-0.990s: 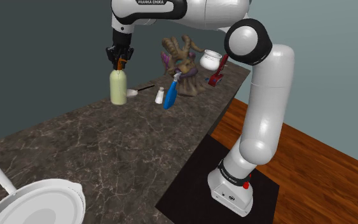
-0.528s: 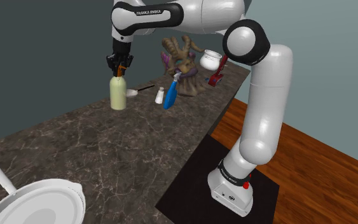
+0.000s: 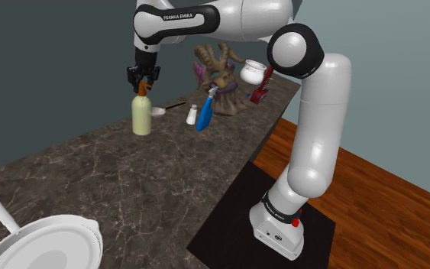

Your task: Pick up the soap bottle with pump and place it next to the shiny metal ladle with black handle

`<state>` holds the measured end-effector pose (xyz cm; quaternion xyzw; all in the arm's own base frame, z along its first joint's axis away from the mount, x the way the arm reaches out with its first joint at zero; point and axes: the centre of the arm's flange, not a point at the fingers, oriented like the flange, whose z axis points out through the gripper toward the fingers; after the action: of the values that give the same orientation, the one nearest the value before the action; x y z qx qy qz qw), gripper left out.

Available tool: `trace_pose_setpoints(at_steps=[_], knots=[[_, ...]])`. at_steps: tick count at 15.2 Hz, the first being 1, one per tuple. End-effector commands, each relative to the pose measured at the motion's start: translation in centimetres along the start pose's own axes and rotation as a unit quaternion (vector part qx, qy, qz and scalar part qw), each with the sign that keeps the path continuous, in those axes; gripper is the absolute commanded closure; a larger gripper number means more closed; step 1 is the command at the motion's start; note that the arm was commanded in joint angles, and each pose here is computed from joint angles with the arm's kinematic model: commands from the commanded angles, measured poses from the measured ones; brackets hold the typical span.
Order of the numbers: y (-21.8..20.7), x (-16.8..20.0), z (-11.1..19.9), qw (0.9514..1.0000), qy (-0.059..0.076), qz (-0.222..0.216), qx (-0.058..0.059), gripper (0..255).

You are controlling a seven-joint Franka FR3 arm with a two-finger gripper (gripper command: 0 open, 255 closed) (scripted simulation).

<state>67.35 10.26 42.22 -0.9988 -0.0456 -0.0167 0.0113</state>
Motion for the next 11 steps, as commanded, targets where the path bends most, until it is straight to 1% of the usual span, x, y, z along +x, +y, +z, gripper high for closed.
trace_pose_setpoints(at_steps=[1,5,9,11], knots=[[0.0,0.0,0.0,1.0000,0.000,0.000,0.000,0],[0.0,0.0,0.0,1.0000,0.000,0.000,0.000,0],[0.0,0.0,-5.0,1.0000,0.000,0.000,0.000,0],[0.0,0.0,-5.0,1.0000,0.000,0.000,0.000,0]])
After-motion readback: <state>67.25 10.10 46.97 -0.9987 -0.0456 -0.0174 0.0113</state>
